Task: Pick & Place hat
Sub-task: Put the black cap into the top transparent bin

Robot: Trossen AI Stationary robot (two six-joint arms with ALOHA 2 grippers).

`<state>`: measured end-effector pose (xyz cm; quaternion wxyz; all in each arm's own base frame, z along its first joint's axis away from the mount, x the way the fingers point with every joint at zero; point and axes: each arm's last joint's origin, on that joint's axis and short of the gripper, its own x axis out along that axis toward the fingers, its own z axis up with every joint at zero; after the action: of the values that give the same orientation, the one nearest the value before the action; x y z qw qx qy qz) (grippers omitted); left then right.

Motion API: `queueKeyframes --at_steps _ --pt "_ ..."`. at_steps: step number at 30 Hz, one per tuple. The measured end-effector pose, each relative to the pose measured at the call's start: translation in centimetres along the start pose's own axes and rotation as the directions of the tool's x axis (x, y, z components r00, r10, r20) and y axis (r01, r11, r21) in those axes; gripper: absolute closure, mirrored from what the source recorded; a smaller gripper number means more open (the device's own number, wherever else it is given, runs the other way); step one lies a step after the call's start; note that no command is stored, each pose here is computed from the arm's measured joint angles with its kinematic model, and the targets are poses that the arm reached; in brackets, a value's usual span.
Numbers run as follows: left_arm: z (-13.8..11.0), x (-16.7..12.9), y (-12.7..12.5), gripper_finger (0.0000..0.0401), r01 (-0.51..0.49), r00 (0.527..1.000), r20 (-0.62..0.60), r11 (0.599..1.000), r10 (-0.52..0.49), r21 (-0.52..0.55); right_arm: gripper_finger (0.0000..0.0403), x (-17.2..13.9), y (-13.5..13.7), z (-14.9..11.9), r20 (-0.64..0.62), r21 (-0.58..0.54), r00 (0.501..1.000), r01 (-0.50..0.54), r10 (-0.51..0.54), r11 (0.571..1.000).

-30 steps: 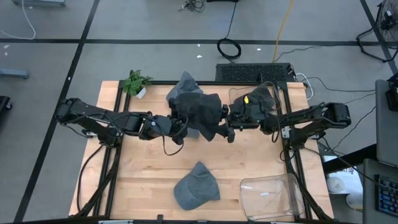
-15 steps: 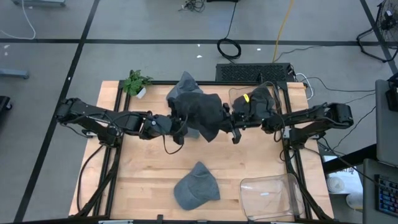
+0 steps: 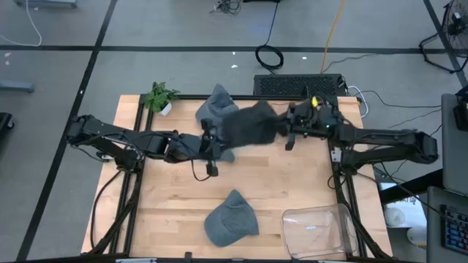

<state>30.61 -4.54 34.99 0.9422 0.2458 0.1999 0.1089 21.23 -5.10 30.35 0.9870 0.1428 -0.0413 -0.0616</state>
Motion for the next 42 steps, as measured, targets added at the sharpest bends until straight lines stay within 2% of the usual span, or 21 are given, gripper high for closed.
queueKeyframes --at_steps 6,12,18,23,27,30,32,35,39,42 --pt "0.9 0.0 0.1 0.0355 0.063 0.992 0.113 0.993 -0.051 -0.101 0.0402 -1.8 -0.3 1.1 0.010 -0.010 0.999 0.034 -0.034 0.999" --pt "0.5 0.1 0.2 0.0355 0.052 0.997 0.069 0.989 -0.042 -0.142 0.0402 -3.1 -1.4 2.5 -0.130 -0.035 0.978 0.158 -0.161 0.987" --pt "-0.3 0.2 0.1 0.0355 0.062 0.998 0.000 0.991 -0.063 -0.122 0.0403 -3.9 -2.1 5.7 -0.263 -0.107 0.922 0.264 -0.283 0.959" --pt "-0.4 0.2 0.1 0.0354 0.065 0.998 -0.010 0.991 -0.066 -0.117 0.0403 -4.3 -2.4 9.2 -0.305 -0.201 0.881 0.311 -0.361 0.929" --pt "-0.5 0.2 0.0 0.0354 0.067 0.997 -0.017 0.991 -0.069 -0.114 0.0403 -4.2 -3.3 10.0 -0.375 -0.261 0.830 0.332 -0.412 0.906" --pt "-0.5 0.2 0.0 0.0354 0.066 0.997 -0.017 0.990 -0.069 -0.123 0.0403 -4.0 -4.5 9.7 -0.468 -0.290 0.764 0.341 -0.444 0.894" --pt "-0.5 0.2 0.0 0.0354 0.066 0.997 -0.017 0.989 -0.069 -0.129 0.0403 -3.9 -5.5 9.0 -0.535 -0.279 0.718 0.347 -0.445 0.895" --pt "-0.5 0.2 0.0 0.0354 0.066 0.997 -0.017 0.988 -0.069 -0.138 0.0403 -3.4 -6.9 8.1 -0.612 -0.227 0.689 0.317 -0.388 0.921" --pt "-0.5 0.2 0.0 0.0354 0.066 0.997 -0.017 0.988 -0.069 -0.139 0.0403 -2.4 -7.8 7.3 -0.655 -0.158 0.696 0.254 -0.294 0.954" --pt "-0.5 0.2 0.0 0.0354 0.066 0.997 -0.017 0.988 -0.069 -0.139 0.0403 -1.9 -8.1 7.0 -0.663 -0.134 0.702 0.231 -0.260 0.964"
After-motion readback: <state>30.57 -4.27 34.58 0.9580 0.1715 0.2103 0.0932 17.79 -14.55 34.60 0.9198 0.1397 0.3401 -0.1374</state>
